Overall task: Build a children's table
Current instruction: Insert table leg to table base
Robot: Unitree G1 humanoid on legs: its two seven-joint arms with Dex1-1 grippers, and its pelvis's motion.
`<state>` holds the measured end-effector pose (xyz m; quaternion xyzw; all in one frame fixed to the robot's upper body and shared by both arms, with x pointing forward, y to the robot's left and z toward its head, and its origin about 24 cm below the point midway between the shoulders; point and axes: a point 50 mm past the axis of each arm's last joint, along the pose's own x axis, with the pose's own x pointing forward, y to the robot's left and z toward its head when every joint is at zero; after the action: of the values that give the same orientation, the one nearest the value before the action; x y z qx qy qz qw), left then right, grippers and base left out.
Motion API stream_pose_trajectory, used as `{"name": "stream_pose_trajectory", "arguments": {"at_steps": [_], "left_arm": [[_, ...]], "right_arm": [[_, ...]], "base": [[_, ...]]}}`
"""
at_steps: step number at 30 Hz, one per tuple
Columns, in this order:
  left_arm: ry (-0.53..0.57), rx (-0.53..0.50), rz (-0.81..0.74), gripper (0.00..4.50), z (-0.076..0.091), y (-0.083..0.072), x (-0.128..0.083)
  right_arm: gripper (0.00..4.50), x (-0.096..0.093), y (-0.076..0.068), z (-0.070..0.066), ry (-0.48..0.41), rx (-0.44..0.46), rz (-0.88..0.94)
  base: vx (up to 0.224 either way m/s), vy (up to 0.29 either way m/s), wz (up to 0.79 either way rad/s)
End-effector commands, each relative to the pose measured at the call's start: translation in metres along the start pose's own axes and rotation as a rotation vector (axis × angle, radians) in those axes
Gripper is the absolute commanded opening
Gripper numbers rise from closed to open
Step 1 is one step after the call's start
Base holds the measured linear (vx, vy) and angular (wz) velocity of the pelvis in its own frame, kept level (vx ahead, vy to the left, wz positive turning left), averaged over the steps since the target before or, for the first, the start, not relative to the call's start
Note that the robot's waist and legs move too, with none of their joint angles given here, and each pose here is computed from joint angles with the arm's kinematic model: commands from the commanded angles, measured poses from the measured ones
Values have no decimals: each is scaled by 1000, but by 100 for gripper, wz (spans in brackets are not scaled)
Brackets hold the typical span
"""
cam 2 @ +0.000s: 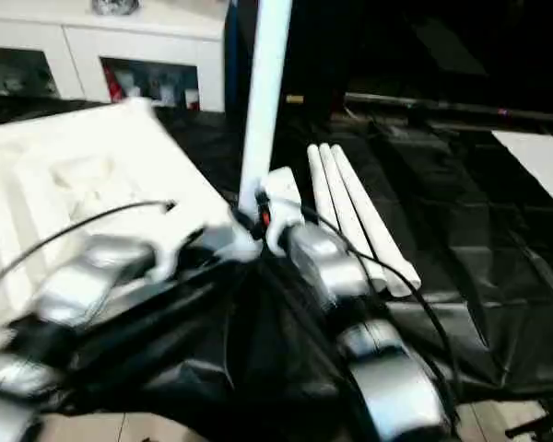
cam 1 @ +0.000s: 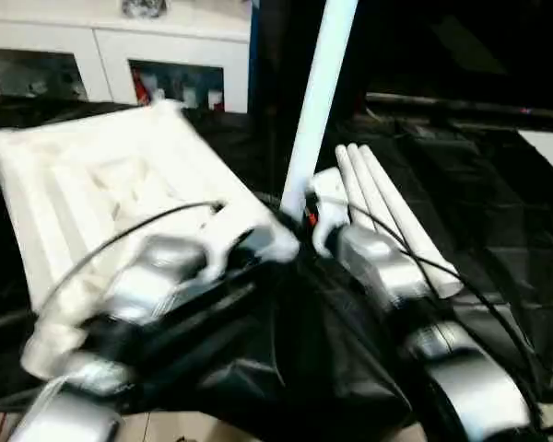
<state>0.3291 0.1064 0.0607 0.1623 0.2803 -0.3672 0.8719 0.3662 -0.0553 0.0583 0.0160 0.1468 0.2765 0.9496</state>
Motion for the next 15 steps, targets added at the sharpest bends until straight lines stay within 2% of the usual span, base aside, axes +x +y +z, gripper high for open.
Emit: {"name": "stream_pose_trajectory", "arguments": {"at_steps": [1,4,15], "left_arm": [[-143,49,-37,0,44,-19,0],[-127,60,-55,0,47,-31,4],[-82,37,-2,0,41,-26,3]], "right_arm": [[188,-5,11,-63,293,80,-21],[188,-2,18,-63,321,69,-11],[188,-1,15,-63,330,45,-36]], "base": [[0,0,0],[0,0,0],[0,0,0]]}}
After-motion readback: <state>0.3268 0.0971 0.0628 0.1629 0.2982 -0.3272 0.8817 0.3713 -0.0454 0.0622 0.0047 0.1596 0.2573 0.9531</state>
